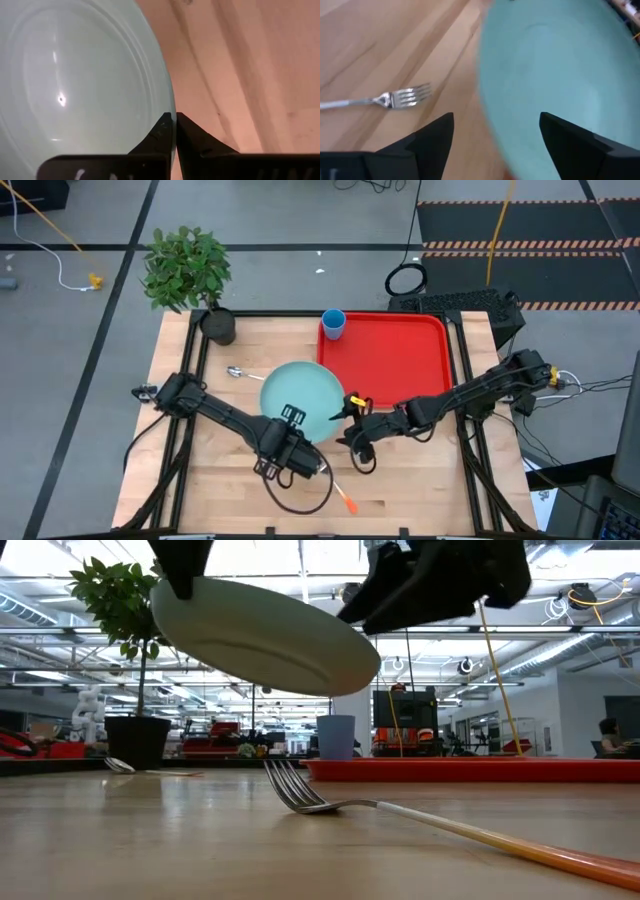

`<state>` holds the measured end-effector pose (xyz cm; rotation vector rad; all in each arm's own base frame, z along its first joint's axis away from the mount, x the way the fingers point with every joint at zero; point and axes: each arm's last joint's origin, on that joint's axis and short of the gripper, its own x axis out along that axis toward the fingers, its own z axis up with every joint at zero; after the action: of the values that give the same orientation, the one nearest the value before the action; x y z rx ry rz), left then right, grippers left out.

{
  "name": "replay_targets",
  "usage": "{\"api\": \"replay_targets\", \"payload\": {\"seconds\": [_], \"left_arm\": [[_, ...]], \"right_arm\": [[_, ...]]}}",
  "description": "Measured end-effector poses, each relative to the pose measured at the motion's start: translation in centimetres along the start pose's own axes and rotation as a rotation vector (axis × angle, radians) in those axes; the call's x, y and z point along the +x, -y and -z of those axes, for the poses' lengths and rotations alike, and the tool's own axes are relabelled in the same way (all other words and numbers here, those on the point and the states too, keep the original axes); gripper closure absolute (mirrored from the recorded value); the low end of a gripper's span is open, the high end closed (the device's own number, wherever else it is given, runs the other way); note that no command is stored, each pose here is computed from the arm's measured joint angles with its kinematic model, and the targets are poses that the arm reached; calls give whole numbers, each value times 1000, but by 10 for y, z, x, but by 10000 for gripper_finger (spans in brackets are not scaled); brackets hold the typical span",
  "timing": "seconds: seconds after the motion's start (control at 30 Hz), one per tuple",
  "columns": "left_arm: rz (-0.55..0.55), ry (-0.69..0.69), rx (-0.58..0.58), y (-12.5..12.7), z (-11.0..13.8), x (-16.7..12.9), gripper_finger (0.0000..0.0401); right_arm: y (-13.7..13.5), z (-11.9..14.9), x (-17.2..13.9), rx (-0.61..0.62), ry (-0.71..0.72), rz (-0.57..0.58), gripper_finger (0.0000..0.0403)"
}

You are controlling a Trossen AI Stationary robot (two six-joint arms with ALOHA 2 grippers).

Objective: Pick and place plate/cup/fork/spoon on tray
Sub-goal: Put the light blue plate on the red tray to the bottom right of the blue cup

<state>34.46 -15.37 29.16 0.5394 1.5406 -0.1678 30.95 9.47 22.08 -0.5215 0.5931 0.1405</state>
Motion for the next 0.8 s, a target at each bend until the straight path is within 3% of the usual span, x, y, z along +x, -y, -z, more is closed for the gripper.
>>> {"api": "replay_targets", "payload": {"seconds": [0.2,0.6,0.8], "left_arm": [[-7,-3,11,-5,0,1,388],[-8,-4,2,-8,0,2,388],[-18,-3,-1,-8,0,2,392]], "right_arm": [[1,2,1,-16,-17,-1,169],[7,7,2,-39,-40,-18,327],[7,7,3,-54,-41,-22,368]]}}
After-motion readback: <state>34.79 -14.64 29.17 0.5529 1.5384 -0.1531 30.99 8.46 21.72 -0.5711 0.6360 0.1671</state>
